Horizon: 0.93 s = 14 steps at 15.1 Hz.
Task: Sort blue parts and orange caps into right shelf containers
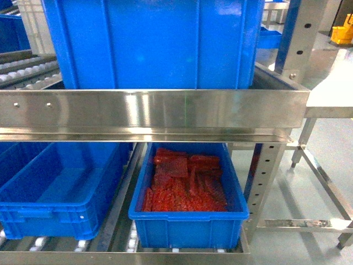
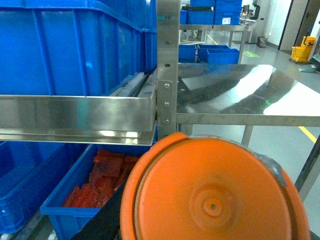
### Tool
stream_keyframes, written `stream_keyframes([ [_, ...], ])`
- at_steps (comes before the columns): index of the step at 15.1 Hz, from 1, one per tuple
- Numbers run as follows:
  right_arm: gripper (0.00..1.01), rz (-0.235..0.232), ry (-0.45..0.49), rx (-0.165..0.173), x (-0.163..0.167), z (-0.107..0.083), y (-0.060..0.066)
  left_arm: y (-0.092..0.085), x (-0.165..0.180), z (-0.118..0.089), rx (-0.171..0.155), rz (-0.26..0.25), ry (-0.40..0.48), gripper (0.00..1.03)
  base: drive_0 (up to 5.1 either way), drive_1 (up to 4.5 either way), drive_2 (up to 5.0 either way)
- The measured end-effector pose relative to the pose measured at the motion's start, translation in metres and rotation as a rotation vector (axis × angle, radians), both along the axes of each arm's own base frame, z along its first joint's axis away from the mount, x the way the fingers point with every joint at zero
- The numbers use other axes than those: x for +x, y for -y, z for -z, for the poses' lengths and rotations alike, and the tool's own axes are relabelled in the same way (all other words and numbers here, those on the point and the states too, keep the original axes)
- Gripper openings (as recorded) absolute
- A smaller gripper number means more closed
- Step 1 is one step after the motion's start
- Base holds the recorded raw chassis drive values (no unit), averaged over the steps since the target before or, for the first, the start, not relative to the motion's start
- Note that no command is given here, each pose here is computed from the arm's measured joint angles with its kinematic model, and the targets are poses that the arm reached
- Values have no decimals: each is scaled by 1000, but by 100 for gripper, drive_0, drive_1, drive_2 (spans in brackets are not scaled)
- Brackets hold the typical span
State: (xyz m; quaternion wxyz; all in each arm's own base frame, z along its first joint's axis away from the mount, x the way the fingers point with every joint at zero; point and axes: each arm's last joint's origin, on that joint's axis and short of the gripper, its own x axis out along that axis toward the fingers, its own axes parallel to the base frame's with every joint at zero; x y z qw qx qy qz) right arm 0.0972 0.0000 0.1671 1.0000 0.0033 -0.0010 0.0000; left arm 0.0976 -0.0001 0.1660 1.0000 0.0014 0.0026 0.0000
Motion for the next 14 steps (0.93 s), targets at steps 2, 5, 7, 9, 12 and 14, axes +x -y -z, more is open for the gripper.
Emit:
stream_keyframes([
  [2,44,0,0,0,0,0,0,0,0,0,0,0,-2,41,-503,242,242],
  [5,44,0,-1,0,0,0,0,0,0,0,0,1,-1,41,-495,251,251],
  [7,44,0,0,0,0,0,0,0,0,0,0,1,0,41,-509,237,237],
  [9,44,0,0,0,0,0,0,0,0,0,0,0,0,41,-518,227,227],
  [12,44,0,0,0,0,0,0,0,0,0,0,0,0,41,-503,243,243],
  [14,44,0,0,0,0,0,0,0,0,0,0,0,-1,41,-500,245,245],
])
